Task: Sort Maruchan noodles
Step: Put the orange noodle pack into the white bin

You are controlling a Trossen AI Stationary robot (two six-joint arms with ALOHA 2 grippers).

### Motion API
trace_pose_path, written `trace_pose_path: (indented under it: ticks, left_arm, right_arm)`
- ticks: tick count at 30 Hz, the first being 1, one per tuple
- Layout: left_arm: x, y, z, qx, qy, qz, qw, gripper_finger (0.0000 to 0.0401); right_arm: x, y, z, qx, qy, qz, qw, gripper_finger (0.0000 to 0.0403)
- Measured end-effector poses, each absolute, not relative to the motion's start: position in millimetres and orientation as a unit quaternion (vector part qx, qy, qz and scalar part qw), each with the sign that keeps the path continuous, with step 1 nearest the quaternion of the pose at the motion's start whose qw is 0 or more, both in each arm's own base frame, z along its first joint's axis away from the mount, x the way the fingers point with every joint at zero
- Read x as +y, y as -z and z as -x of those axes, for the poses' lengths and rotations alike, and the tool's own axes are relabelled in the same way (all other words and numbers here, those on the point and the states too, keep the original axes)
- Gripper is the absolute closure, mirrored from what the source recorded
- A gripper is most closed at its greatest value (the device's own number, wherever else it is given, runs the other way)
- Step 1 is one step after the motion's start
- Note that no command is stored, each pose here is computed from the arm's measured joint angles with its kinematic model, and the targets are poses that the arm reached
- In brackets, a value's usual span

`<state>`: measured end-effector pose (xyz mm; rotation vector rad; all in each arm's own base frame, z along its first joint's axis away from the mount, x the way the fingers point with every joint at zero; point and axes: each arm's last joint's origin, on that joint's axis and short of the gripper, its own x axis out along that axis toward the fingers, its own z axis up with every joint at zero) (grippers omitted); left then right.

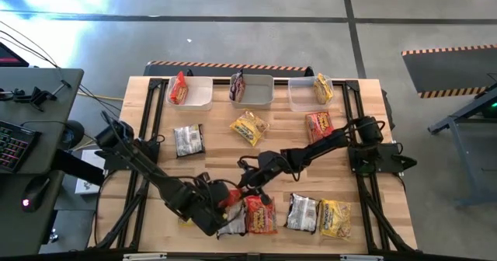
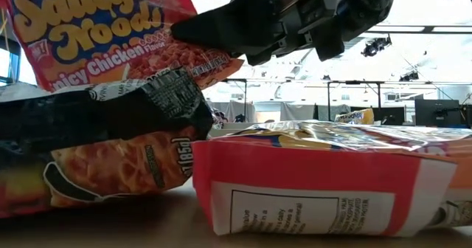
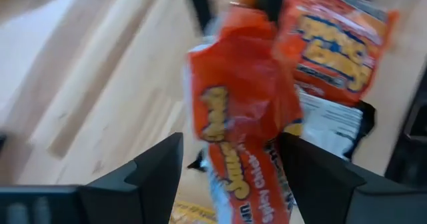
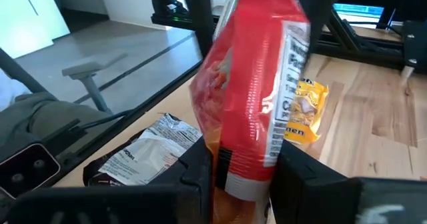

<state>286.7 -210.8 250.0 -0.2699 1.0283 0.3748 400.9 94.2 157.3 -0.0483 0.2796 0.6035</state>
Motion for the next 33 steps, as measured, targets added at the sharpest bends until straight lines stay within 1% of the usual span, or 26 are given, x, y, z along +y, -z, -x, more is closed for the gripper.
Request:
trace_pose_path:
  ticks: [3,5,7,10,14,17,21,25,30,33]
  left_arm:
    - [-214,-245,-293,0.493,-0.151,0.117,0.849,0.0178]
    - [-214,-243,-294,0.496,-0.151,0.113,0.847,0.0196]
    - [-214,-243,-293,0.498,-0.150,0.110,0.847,0.0222]
    - [-214,-243,-293,0.500,-0.145,0.100,0.848,0.0271]
    - [-213,-243,-293,0.503,-0.143,0.091,0.848,0.0335]
    - [-212,-244,-292,0.504,-0.143,0.088,0.847,0.0365]
    - [-209,-250,-287,0.509,-0.143,0.086,0.845,0.0379]
    - [-202,-262,-281,0.500,-0.150,0.087,0.849,0.0386]
    - [-178,-281,-276,0.492,-0.189,0.109,0.843,0.0391]
    - [-152,-292,-278,0.492,-0.221,0.134,0.832,0.0392]
  right_arm:
    - [95,-157,-401,0.136,-0.297,0.024,0.945,0.0322]
    - [95,-158,-401,0.135,-0.297,0.024,0.945,0.0322]
    - [94,-158,-401,0.135,-0.296,0.022,0.945,0.0322]
    - [94,-158,-401,0.134,-0.295,0.014,0.946,0.0317]
    - [94,-158,-402,0.137,-0.279,0.005,0.950,0.0292]
    - [93,-159,-402,0.136,-0.270,0.007,0.953,0.0267]
    - [91,-164,-402,0.130,-0.263,0.009,0.956,0.0238]
    - [86,-178,-397,0.136,-0.260,0.025,0.956,0.0225]
    - [70,-207,-379,0.193,-0.220,0.062,0.954,0.0233]
    - [59,-218,-359,0.241,-0.192,0.092,0.947,0.0260]
